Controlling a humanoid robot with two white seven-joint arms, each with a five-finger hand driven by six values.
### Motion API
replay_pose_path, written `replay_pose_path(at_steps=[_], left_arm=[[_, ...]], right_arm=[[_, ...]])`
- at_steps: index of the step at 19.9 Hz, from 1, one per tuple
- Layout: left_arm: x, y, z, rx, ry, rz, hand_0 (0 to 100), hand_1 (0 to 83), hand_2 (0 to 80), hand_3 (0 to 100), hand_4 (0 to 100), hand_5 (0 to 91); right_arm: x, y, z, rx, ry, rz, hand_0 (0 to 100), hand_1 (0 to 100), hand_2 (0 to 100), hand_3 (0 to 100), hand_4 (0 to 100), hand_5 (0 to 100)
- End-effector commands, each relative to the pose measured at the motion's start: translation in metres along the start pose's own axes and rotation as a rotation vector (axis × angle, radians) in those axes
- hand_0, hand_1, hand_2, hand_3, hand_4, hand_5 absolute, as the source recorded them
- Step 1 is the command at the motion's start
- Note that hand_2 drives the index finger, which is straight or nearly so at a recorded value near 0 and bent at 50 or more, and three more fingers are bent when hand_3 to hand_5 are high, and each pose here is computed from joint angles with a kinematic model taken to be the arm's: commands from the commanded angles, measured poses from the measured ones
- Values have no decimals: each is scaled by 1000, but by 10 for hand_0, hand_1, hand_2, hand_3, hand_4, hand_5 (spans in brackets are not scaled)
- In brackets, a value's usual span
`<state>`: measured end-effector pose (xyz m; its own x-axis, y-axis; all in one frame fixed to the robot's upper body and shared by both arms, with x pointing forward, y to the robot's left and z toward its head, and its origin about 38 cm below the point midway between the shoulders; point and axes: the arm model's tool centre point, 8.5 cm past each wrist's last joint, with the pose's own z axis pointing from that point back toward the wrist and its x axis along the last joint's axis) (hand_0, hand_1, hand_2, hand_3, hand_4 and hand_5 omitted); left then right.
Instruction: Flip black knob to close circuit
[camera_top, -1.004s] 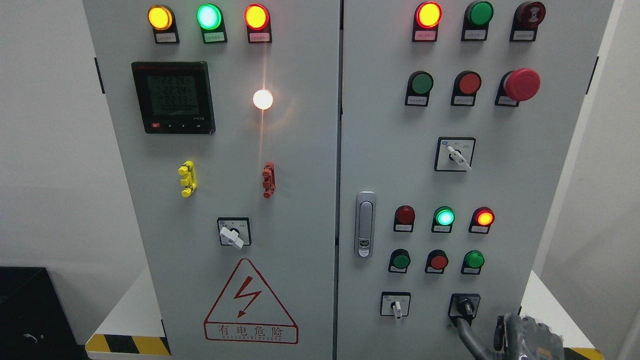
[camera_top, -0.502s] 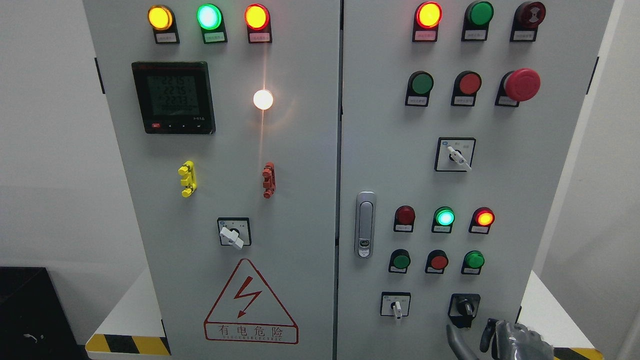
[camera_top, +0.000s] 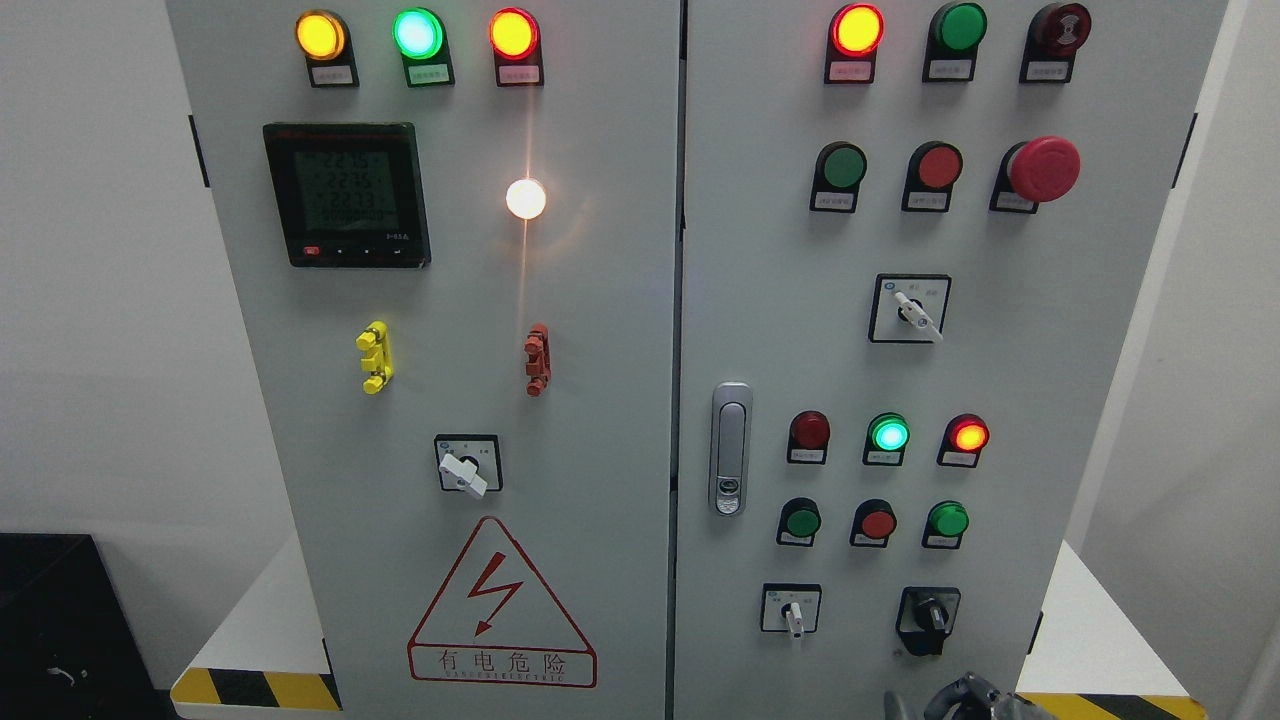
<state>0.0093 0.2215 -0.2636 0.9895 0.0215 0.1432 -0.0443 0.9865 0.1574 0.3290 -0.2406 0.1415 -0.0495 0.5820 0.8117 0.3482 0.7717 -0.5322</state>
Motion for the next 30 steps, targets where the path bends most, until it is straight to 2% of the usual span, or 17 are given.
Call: replay_pose_path(at_steps=[1, 5, 10, 17, 20, 23, 30], left_arm=[[0, 0, 0, 0, 0, 0, 120, 556, 0, 0, 0, 0], [0, 0, 0, -1, 0, 0, 120, 556, 0, 0, 0, 0], [0, 0, 0, -2, 0, -1, 120, 556, 0, 0, 0, 0], [0, 0, 0, -1, 0, 0, 120, 556, 0, 0, 0, 0], [0, 0, 0, -1, 0, 0, 120, 556, 0, 0, 0, 0], [0, 0, 0, 0, 0, 0, 120, 556, 0, 0, 0, 0], [0, 0, 0, -1, -2, 1, 120, 556, 0, 0, 0, 0]], right_arm=[[14, -13, 35, 21, 22, -362, 0, 79, 397, 581, 582, 529], [7, -15, 54, 13, 76, -536, 0, 69, 347, 528, 521, 462], [-2, -16, 79, 26, 62, -610, 0, 70, 298, 482, 457, 379], [-6, -11, 107, 171, 20, -683, 0, 11, 129, 252, 190, 88], [-6, -11, 107, 184, 17, -694, 0, 0, 74, 153, 87, 0], [-5, -11, 107, 209, 7, -695, 0, 0, 35, 76, 0, 0], [-5, -10, 107, 217, 4, -694, 0, 0, 0, 14, 0, 0]])
